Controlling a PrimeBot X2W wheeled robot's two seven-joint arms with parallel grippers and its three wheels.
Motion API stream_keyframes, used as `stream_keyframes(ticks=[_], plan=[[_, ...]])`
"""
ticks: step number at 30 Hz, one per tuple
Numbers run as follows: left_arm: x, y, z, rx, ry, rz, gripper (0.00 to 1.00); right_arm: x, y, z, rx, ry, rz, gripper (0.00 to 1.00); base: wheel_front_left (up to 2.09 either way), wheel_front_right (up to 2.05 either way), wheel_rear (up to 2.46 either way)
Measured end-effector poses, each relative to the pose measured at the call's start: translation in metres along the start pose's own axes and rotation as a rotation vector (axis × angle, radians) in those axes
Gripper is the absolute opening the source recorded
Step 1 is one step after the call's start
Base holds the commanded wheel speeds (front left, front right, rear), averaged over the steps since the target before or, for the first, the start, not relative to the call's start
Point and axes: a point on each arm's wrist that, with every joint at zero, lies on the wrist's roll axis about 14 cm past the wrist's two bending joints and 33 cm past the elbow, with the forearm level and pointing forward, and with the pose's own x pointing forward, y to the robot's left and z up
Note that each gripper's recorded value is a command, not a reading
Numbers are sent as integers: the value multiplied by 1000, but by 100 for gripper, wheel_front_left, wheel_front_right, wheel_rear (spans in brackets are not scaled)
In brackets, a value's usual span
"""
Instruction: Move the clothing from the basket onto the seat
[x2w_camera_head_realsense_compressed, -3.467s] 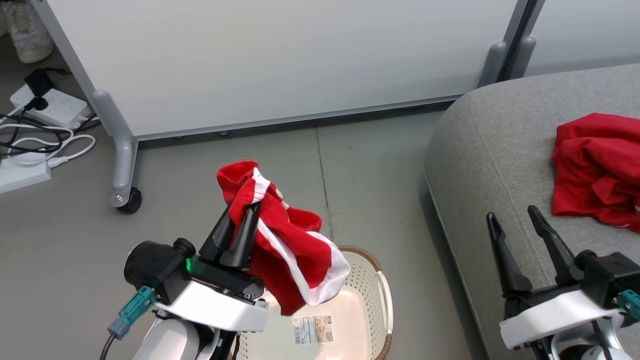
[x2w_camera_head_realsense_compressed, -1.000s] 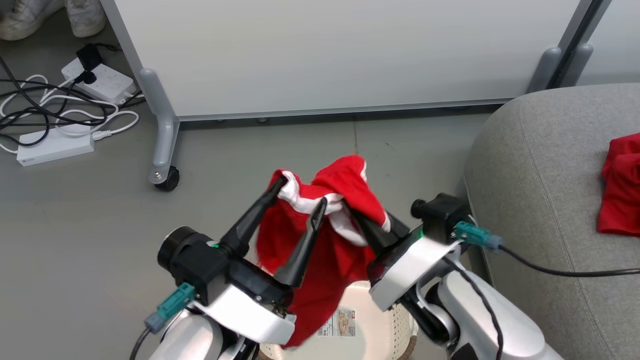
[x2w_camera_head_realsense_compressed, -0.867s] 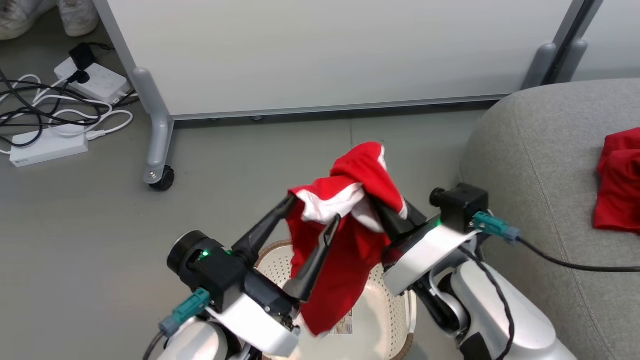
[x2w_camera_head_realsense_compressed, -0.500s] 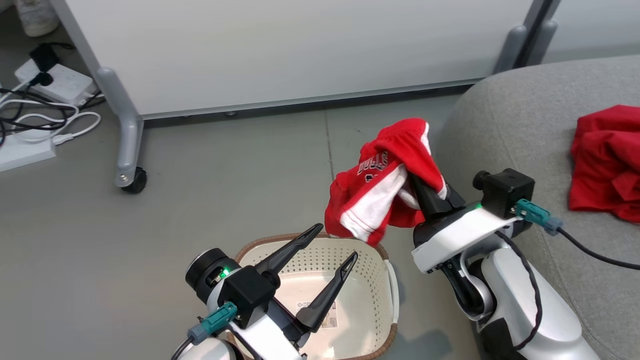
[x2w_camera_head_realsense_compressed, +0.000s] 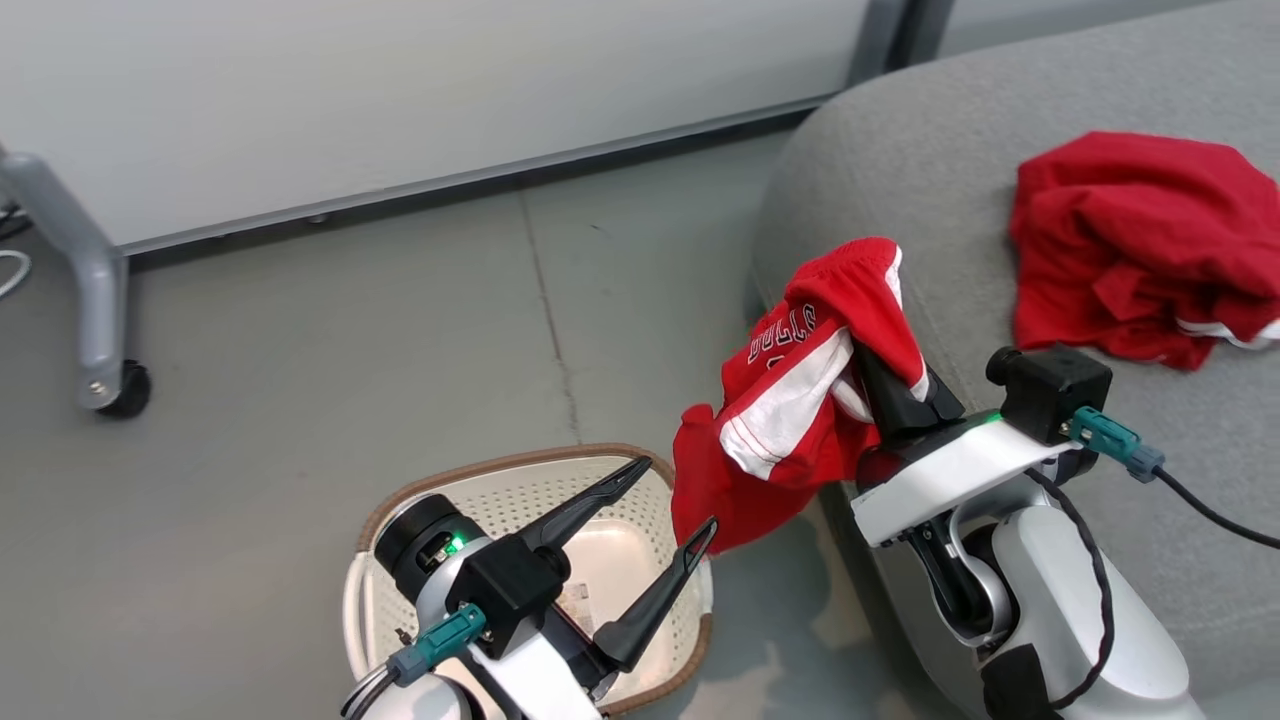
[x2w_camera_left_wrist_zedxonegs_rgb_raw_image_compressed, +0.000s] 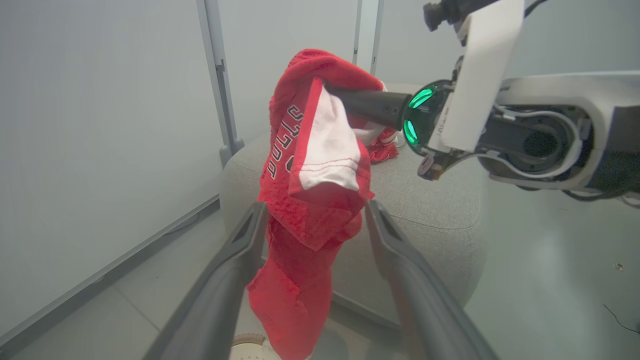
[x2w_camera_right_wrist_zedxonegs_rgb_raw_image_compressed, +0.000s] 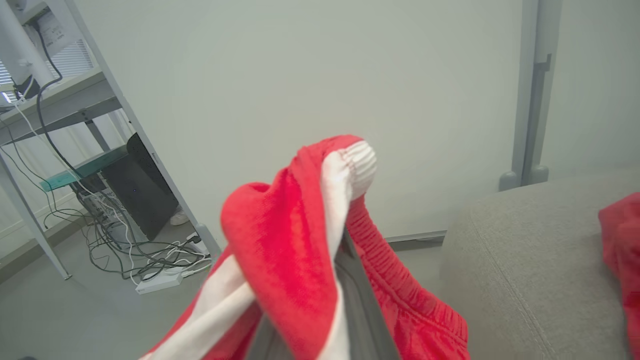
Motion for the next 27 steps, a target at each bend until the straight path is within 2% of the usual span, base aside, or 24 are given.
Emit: stream_keyframes(ticks=[19,23,27], plan=[[55,-50,-25,-23,62,-334,100,-58,-111,28,9,-95,-352,0,0,0,0],[64,-52,-27,-47,57,-363,100,-56,-131,50,-10,-151,-395,0,0,0,0],[74,-47,-26,-57,40,-376,100,-39,-142,93,-68,-251,-394,0,0,0,0]])
